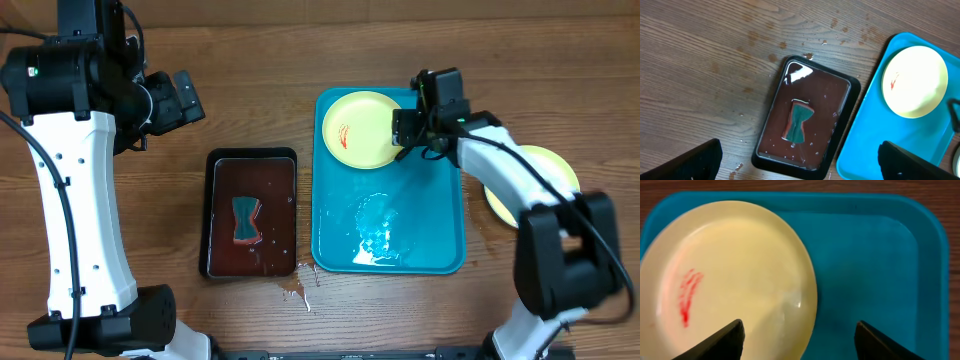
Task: Clean dirty plates on tray and stack at the side
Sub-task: 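Reach the right gripper to the remaining yellow plate and drag it down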
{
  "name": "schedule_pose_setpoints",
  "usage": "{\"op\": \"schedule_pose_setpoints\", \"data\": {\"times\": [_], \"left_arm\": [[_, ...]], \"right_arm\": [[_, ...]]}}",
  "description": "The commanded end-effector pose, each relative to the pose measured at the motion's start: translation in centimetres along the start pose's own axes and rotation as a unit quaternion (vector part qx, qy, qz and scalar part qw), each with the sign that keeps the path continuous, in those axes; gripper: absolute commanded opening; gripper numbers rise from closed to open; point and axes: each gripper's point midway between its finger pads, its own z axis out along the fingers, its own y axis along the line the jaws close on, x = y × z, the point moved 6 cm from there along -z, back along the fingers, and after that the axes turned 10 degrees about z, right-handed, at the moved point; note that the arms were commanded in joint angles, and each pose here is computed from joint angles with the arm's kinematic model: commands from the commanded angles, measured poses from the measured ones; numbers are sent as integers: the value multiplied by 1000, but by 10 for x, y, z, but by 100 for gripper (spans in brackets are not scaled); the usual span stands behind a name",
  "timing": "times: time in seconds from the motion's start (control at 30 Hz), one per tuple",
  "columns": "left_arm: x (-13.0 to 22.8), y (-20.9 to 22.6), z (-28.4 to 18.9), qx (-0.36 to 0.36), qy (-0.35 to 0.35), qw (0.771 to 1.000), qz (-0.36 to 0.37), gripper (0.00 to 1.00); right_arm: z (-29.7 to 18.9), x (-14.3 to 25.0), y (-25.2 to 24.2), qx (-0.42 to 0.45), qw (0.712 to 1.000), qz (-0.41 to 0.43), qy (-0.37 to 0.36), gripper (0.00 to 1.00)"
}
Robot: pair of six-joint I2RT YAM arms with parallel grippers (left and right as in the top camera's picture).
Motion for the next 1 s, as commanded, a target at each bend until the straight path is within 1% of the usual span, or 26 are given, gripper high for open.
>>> {"op": "schedule_pose_setpoints", "data": {"times": [0.0, 0.03, 0.07, 0.13, 0.2, 0.23, 0.27, 0.37, 0.47, 0.53, 0.63, 0.7, 0.83, 0.9, 0.97], "left_arm": [[-1, 0, -7, 5, -12, 1000, 7, 100], [-1, 0, -7, 5, -12, 1000, 7, 100], [-1, 0, -7, 5, -12, 1000, 7, 100], [-1, 0, -7, 5, -12, 1000, 7, 100], [-1, 0, -7, 5, -12, 1000, 7, 100], [-1, 0, -7, 5, -12, 1000, 7, 100], [-1, 0, -7, 5, -12, 1000, 7, 100], [-1, 0, -7, 5, -12, 1000, 7, 100], [-1, 0, -7, 5, -12, 1000, 7, 100], [-1, 0, -7, 5, -12, 1000, 7, 100], [-1, 0, -7, 5, -12, 1000, 7, 100], [-1, 0, -7, 5, -12, 1000, 7, 100], [-1, 0, -7, 5, -12, 1000, 7, 100], [-1, 0, -7, 5, -12, 1000, 7, 100], [-1, 0, -7, 5, -12, 1000, 7, 100]], "right_arm": [[29, 8, -8, 17, 1000, -3, 8, 69], [35, 11, -8, 15, 1000, 0, 12, 65], [41, 14, -7, 9, 1000, 0, 17, 55], [48, 20, -7, 9, 1000, -1, 27, 44], [51, 23, -8, 12, 999, -2, 32, 21], [51, 24, -9, 13, 999, -1, 35, 6], [51, 25, -9, 14, 999, -1, 38, 4], [41, 23, -9, 18, 999, 5, 45, 4], [16, 15, -7, 20, 999, 16, 45, 4], [-8, 6, -3, 16, 999, 17, 37, 4], [-60, -5, 3, 8, 1000, 17, 17, 4], [-97, -6, 4, 2, 999, 39, 4, 4], [-147, 6, 0, 4, 997, 79, 8, 4], [-158, 21, -3, 16, 995, 94, 34, 4], [-158, 37, -6, 34, 992, 100, 70, 4]]}}
